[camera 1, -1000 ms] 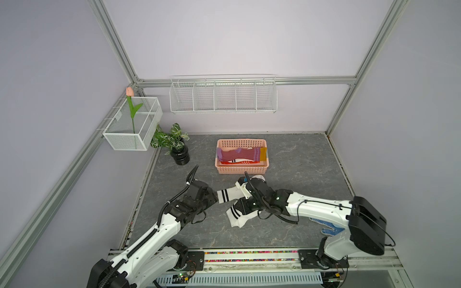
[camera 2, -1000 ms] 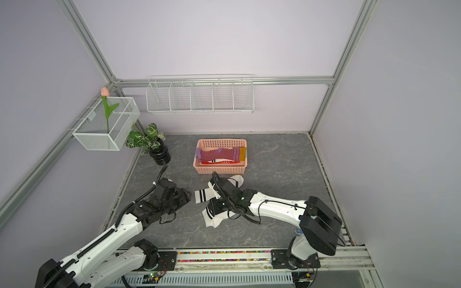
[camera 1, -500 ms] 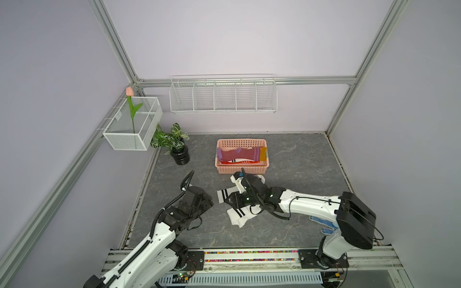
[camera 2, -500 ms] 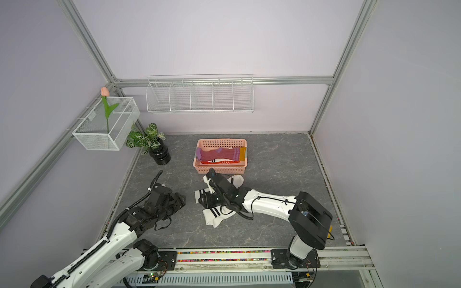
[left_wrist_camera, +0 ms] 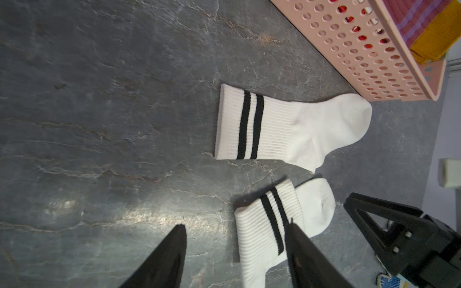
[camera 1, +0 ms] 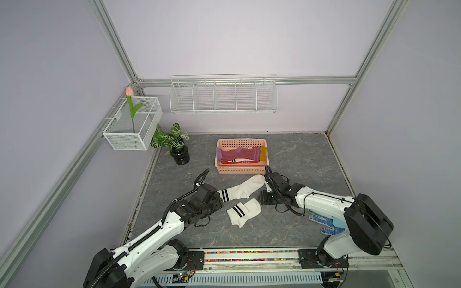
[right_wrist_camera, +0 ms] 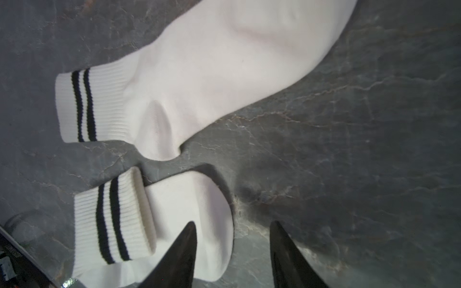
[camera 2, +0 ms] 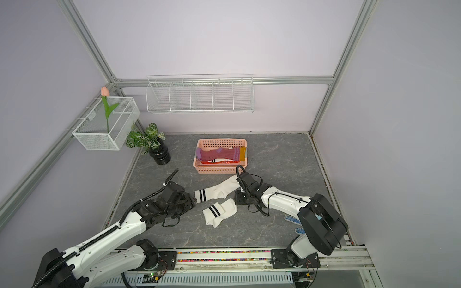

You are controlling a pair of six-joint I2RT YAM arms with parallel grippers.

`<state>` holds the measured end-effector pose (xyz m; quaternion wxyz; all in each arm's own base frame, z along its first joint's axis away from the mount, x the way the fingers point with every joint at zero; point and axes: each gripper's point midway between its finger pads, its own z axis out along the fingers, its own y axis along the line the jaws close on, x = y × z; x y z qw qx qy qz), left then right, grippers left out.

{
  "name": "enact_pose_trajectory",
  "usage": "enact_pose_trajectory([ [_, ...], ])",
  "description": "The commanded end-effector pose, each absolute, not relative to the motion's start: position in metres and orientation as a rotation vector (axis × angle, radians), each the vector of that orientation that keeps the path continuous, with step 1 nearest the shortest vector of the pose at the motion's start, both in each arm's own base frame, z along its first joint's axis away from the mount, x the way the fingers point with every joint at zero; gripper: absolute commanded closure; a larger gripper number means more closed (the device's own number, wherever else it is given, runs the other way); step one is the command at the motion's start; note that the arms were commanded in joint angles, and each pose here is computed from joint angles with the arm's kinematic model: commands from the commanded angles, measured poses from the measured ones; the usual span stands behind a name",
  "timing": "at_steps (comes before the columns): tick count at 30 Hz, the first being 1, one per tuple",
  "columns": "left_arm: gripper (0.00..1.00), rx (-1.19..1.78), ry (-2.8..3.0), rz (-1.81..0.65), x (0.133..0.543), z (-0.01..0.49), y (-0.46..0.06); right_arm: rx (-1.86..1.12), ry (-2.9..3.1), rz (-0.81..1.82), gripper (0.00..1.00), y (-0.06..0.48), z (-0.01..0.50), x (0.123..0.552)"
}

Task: Place the socks together as a pair
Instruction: Place the sock at the center of the board, then pick up the sock from the center of the board.

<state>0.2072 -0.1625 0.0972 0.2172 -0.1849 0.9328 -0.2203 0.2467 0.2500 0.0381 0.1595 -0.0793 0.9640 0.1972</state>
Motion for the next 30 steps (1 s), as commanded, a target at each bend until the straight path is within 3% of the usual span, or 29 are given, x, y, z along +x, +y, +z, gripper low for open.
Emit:
enact_pose_trajectory([
  [1,0.34,-0.544,2.554,-0.64,0.211,0.108,-0.165,-0.253,2.764,0.612,0.51,0.257,0.03,0.244],
  [16,0.33,-0.538,2.562,-0.66,0.213,0.104,-0.171,-0.264,2.812,0.682,0.62,0.269,0.021,0.223],
  [20,0.33,-0.537,2.564,-0.659,0.213,0.103,-0.171,-0.272,2.798,0.684,0.81,0.271,0.028,0.225],
  [22,0.33,-0.534,2.563,-0.66,0.212,0.103,-0.17,-0.284,2.786,0.68,0.92,0.271,0.037,0.226],
  [30,0.3,-0.533,2.523,-0.675,0.212,0.11,-0.166,-0.4,2.586,0.798,0.93,0.298,0.14,0.226],
])
